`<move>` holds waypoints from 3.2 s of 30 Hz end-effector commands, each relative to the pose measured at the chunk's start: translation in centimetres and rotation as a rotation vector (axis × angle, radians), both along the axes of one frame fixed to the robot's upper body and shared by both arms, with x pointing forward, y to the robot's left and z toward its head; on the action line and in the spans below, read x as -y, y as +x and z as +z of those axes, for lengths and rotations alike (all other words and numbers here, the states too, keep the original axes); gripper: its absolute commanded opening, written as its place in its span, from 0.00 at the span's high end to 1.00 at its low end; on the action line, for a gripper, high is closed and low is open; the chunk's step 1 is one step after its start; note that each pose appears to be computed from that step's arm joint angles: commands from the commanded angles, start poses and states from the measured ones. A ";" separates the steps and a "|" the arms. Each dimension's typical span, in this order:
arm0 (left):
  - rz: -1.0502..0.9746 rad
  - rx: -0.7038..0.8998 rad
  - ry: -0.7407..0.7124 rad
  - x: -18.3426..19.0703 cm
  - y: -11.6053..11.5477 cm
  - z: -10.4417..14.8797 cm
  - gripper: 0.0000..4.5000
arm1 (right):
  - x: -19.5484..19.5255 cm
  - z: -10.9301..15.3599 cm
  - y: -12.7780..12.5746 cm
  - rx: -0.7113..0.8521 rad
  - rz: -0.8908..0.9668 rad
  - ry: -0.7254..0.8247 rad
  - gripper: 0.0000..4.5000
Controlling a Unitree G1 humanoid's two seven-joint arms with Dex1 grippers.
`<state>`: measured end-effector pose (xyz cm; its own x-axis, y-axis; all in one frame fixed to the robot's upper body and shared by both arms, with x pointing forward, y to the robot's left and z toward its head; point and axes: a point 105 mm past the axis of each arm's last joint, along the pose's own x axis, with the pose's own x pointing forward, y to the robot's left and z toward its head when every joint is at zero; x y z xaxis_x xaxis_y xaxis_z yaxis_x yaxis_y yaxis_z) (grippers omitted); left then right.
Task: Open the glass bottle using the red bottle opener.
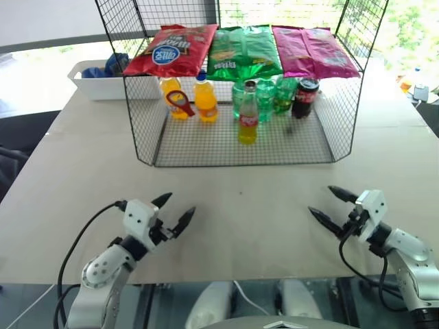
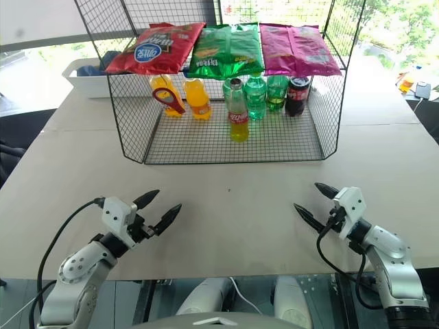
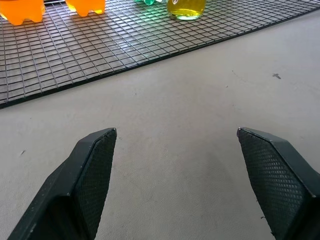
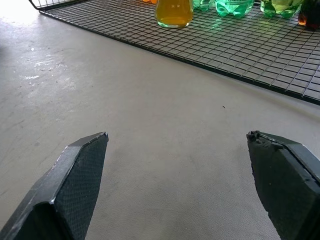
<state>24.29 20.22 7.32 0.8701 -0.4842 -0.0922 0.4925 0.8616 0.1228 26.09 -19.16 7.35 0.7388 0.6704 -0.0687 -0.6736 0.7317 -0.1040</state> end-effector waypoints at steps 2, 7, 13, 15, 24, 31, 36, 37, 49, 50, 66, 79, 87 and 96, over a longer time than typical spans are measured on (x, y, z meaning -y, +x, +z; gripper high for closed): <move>-0.022 0.033 0.022 0.3 0.2 0.7 0.11 | -0.4 1.1 -0.1 0.037 0.018 0.017 0.00; -0.037 0.031 0.037 0.3 0.4 0.4 0.11 | -0.4 1.1 -0.2 0.037 0.015 0.019 0.00; -0.025 0.037 0.032 0.0 0.6 0.4 0.11 | -0.6 1.1 -0.4 0.038 0.009 0.024 0.00; -0.019 0.043 0.030 -0.1 0.7 0.5 0.11 | -0.7 1.1 -0.5 0.039 0.009 0.027 0.00; -0.002 0.074 0.027 -0.3 1.6 1.0 0.11 | -1.2 1.4 -0.5 0.050 0.014 0.035 0.00; 0.070 0.194 -0.011 -0.1 6.2 4.0 0.11 | -4.7 2.6 -0.4 0.121 0.103 0.011 0.00; 0.159 0.276 -0.033 -0.6 10.4 6.4 0.11 | -7.8 7.6 1.3 0.298 0.099 0.101 0.00; 0.182 0.289 -0.039 -0.8 11.2 6.9 0.11 | -8.4 8.8 1.5 0.338 0.103 0.121 0.00; 0.303 0.454 -0.210 -1.3 17.0 13.1 0.11 | -12.2 15.4 1.8 0.497 0.149 0.210 0.00; 0.307 0.462 -0.226 -1.2 17.4 13.5 0.11 | -12.4 15.4 1.8 0.496 0.153 0.210 0.00; 0.260 0.503 -0.280 -0.1 17.7 14.6 0.29 | -12.8 14.8 1.5 0.488 0.142 0.203 0.00; 0.267 0.507 -0.258 -0.6 17.4 14.6 0.99 | -13.2 14.4 1.5 0.481 0.150 0.212 0.00; 0.311 0.623 0.052 0.3 17.0 14.9 0.99 | -13.1 14.4 1.6 0.483 0.141 0.215 0.00; 0.506 0.849 0.448 -0.5 16.0 15.6 0.99 | -13.0 14.4 1.5 0.485 0.133 0.216 0.00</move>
<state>41.14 21.16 20.38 0.8870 -0.1157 0.4470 -0.1937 0.7856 0.5876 28.25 -6.10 20.41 0.5837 0.7281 0.3593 -0.6892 0.6783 -0.2549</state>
